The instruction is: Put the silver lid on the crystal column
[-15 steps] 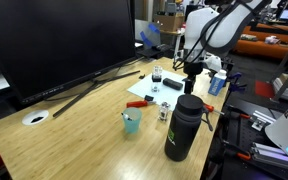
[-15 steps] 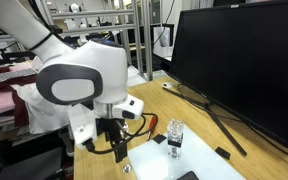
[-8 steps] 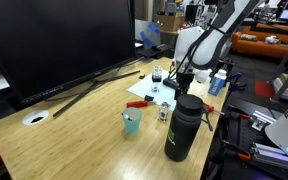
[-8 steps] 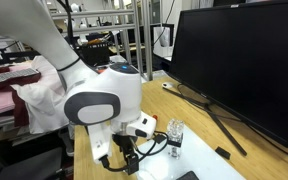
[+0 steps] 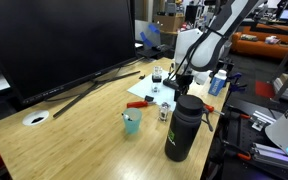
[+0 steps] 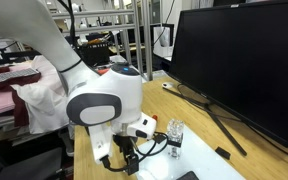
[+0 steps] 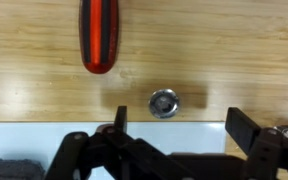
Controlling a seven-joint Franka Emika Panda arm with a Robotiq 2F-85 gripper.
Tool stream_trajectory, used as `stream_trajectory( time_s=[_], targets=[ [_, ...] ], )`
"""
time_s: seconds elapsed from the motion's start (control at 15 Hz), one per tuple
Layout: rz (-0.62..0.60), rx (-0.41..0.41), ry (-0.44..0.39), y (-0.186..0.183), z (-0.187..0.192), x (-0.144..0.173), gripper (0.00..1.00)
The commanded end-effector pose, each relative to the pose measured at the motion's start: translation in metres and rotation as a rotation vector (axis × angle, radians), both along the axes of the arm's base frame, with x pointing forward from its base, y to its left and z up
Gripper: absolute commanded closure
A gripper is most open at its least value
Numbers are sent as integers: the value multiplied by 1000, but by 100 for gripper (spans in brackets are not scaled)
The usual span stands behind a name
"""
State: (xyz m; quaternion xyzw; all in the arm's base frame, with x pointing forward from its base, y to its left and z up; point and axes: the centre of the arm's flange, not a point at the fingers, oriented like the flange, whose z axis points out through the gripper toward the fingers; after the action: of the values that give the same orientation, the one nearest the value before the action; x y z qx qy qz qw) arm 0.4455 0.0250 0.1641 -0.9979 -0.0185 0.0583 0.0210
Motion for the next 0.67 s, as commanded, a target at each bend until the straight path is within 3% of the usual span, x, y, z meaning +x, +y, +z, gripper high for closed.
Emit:
stream_trajectory(
  time_s=[0.0,0.6],
  targets=[
    [-15,1,6,-2,-2,0,0],
    [-32,1,15,-4,-5,1,0]
  ],
)
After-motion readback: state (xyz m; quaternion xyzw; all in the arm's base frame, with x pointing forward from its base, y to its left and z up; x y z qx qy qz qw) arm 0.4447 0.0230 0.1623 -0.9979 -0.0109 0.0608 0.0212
